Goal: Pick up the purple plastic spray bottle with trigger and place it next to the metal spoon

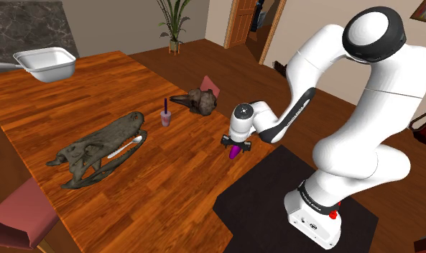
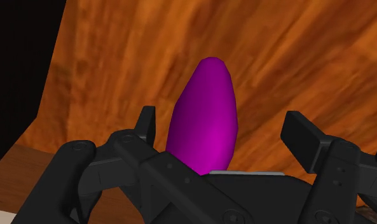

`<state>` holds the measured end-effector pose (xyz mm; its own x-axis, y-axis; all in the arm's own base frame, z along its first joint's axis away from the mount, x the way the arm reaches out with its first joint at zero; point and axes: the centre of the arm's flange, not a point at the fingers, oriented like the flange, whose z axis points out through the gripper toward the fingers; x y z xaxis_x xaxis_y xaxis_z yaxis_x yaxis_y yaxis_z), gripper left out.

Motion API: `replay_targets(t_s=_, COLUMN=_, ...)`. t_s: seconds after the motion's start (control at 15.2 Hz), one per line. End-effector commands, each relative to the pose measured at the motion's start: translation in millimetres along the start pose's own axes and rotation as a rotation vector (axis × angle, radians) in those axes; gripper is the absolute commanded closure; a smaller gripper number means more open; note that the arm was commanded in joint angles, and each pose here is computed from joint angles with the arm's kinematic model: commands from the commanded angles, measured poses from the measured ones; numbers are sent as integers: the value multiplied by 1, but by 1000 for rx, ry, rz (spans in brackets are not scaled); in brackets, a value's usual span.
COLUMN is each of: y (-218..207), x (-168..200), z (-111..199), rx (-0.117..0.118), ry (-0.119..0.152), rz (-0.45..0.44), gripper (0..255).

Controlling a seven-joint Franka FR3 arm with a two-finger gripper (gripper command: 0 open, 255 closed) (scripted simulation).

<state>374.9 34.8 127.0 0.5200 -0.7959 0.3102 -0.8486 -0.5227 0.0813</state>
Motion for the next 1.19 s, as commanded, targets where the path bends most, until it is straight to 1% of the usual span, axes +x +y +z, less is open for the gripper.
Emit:
replay_targets(t_s=0.0, y=0, x=0, z=0, rx=0, ry=0, rz=0, gripper=255)
replay_targets(t_s=0.59, y=0, x=0, z=0, rx=0, ry=0, rz=0, gripper=255)
replay_targets(t_s=1.12, y=3, x=13, z=-40, rx=0, ry=0, rz=0, gripper=255)
